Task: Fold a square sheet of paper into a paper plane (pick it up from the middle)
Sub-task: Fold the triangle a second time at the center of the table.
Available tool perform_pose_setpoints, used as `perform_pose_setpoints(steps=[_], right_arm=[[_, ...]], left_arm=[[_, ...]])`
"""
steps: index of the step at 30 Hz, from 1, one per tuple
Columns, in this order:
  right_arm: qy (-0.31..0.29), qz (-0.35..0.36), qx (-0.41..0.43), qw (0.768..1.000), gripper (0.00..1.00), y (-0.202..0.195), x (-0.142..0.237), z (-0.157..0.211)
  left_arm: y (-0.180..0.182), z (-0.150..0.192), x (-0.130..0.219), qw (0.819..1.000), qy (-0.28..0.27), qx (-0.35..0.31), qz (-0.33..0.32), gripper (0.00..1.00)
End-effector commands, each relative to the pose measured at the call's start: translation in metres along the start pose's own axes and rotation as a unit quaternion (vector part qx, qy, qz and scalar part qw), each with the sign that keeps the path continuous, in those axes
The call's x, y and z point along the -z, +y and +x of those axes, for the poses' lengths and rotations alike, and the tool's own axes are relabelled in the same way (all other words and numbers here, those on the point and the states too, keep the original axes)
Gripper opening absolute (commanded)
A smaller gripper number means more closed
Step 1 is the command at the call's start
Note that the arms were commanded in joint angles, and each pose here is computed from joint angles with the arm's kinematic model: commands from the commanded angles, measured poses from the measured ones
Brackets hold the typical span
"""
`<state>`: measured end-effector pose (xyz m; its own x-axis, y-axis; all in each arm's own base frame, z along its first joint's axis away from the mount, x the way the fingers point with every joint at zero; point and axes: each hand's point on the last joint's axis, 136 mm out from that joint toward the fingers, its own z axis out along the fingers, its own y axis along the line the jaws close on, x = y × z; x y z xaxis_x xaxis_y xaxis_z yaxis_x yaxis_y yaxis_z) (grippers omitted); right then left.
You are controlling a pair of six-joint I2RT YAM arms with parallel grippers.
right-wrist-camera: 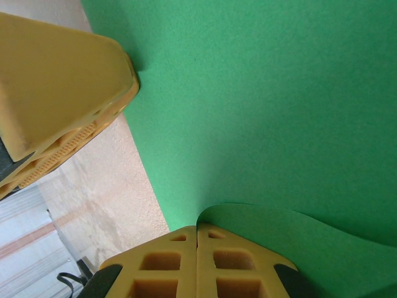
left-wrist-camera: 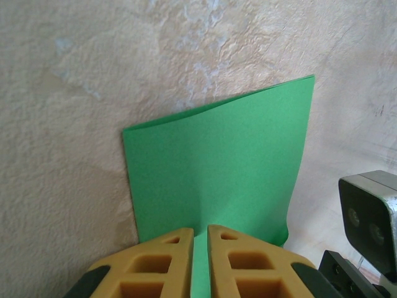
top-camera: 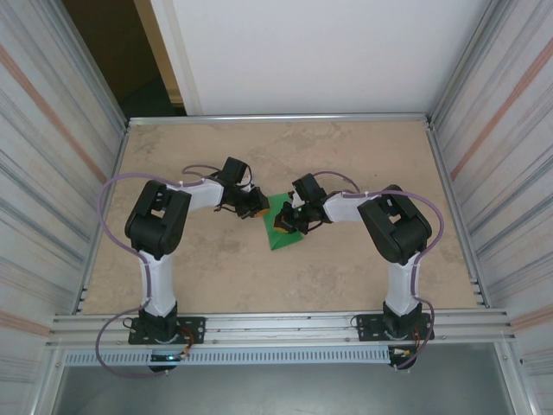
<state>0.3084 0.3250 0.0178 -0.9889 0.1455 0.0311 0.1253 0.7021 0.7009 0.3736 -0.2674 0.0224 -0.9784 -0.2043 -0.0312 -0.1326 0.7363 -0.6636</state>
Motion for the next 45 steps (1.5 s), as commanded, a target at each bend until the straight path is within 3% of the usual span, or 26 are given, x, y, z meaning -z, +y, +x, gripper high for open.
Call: perform_pose_setpoints(steps=[1,14,41,45], right_arm=[[0.010,0.022,-0.020,1.000,0.00,-0.013,-0.003,0.004],[0.008,0.006,0.003,1.000,0.00,0.001,0.008,0.007],[0.019,0.017,-0.013,1.000,0.00,-0.010,-0.005,0.007],[0.022,0.022,-0.019,0.999,0.14,-0.013,-0.005,0.008]], left_arm=[[0.011,-0.001,-0.002,1.000,0.004,0.003,-0.020,0.16],[0.020,0.001,-0.008,0.999,0.011,0.007,-0.033,0.16],[0.016,0.001,-0.006,1.000,0.011,0.007,-0.026,0.16],[0.003,-0.006,0.002,1.000,0.002,-0.002,-0.014,0.16]])
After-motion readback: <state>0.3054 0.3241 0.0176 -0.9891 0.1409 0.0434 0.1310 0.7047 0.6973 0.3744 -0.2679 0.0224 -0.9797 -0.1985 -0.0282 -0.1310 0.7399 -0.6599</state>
